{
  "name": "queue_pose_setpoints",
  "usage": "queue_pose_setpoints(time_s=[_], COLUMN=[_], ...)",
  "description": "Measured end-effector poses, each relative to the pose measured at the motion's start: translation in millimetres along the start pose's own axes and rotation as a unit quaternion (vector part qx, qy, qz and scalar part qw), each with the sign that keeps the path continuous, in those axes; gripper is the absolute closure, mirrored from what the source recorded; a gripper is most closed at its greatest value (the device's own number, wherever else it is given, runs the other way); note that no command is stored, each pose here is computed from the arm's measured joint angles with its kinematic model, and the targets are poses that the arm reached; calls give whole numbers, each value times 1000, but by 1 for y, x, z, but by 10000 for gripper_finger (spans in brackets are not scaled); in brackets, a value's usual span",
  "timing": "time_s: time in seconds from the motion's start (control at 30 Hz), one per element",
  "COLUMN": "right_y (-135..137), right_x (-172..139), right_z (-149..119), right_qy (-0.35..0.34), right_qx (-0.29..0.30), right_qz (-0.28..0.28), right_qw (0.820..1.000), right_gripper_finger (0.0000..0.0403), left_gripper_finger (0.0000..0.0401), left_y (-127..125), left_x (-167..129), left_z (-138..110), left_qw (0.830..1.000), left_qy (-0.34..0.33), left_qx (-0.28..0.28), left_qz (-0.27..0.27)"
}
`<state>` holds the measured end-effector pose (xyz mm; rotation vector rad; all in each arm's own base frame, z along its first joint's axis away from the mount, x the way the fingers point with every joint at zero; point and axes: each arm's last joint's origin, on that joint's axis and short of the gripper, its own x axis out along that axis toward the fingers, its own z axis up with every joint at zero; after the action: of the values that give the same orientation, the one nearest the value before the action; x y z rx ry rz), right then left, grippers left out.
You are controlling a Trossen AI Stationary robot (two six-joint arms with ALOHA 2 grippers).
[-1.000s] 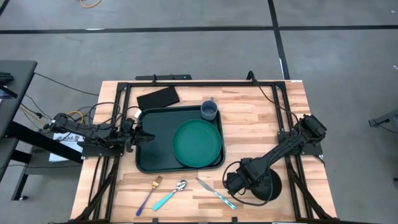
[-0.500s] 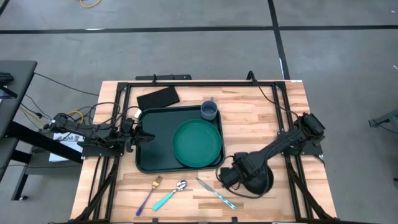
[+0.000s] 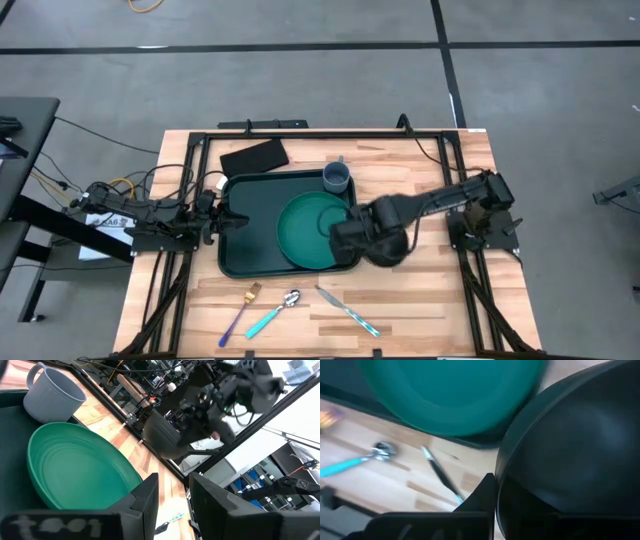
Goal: Set up tray
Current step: Put the black bowl on the black tray on top of the green plate
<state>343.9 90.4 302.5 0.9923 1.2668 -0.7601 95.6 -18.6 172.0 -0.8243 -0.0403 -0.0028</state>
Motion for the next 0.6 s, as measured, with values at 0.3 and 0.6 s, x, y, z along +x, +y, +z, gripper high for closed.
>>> queue_pose_setpoints(time_s=[0.3, 0.6], right_y=[17, 53], right_x=[-26, -5], right_z=[35, 48], right_qy=[-47, -11], right_qx=[-95, -226], right_qz=[81, 18], right_qw=[991, 974], right_gripper_finger=[402, 403], left_gripper_finger=[303, 303], left_y=[0, 1], left_x=[0, 0], left_z=[0, 1], left_qw=[1000, 1000], left_qy=[-1, -12], left_qx=[0, -10], left_qz=[1, 10])
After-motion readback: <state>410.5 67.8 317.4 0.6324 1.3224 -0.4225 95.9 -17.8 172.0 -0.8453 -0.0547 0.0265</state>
